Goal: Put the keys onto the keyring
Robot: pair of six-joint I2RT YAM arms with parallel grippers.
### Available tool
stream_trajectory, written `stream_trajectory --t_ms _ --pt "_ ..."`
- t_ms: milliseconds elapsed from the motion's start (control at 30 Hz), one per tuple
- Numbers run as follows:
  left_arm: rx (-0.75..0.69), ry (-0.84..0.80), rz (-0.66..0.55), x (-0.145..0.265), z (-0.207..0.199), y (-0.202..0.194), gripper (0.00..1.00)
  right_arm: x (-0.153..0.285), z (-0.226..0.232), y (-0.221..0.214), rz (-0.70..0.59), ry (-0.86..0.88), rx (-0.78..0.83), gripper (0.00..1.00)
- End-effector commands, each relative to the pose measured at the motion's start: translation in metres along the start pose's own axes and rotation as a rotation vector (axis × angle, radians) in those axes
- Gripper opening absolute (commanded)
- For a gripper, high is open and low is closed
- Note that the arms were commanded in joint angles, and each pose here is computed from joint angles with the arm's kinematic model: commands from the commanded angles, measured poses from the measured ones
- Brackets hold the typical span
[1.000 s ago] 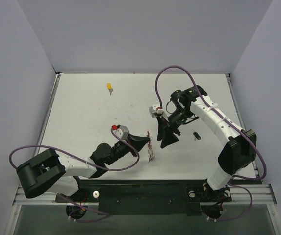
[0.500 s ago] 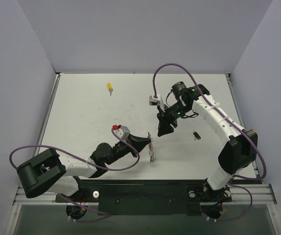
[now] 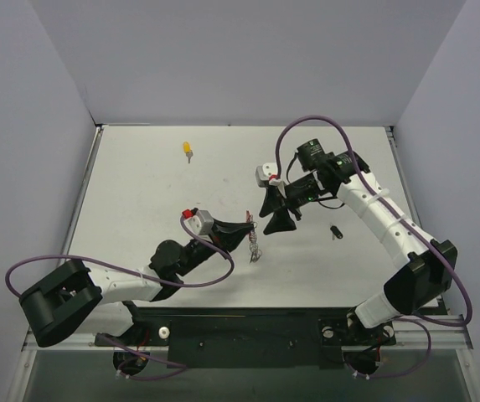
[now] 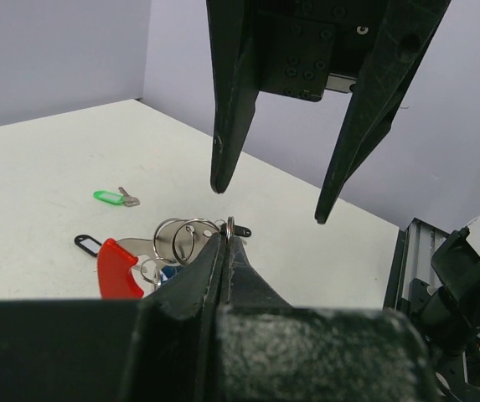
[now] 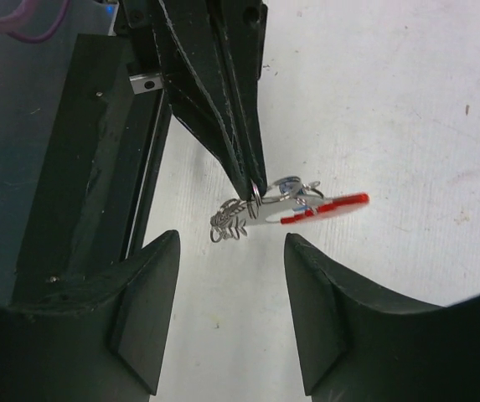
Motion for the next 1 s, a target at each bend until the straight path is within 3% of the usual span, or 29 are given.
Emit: stream_trajectory --t_ms 0,733,967 --pt "-0.053 -0.076 -0.411 -0.013 -0.010 0.069 0.00 -0.012 0.001 -0.001 -0.018 0.080 0.056 0.47" --pt "-0.057 -0.062 -0.426 -0.005 -0.009 0.073 0.00 -0.033 -0.001 -0.003 0.012 0.138 0.011 0.16" --pt "-0.052 -0.063 -0.425 -0.003 -0.010 0.073 0.00 -0.033 -0.002 -0.006 0.019 0.136 0.014 0.11"
Point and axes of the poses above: each gripper's point midway between its finger pads, its own x axis back along the fingers, its own z axis along the line the jaws close on, y = z × x, the point moved 10 cm from there along x, back along the fingers, and after that the axes turned 9 degrees about -x, right-handed, at the moved point
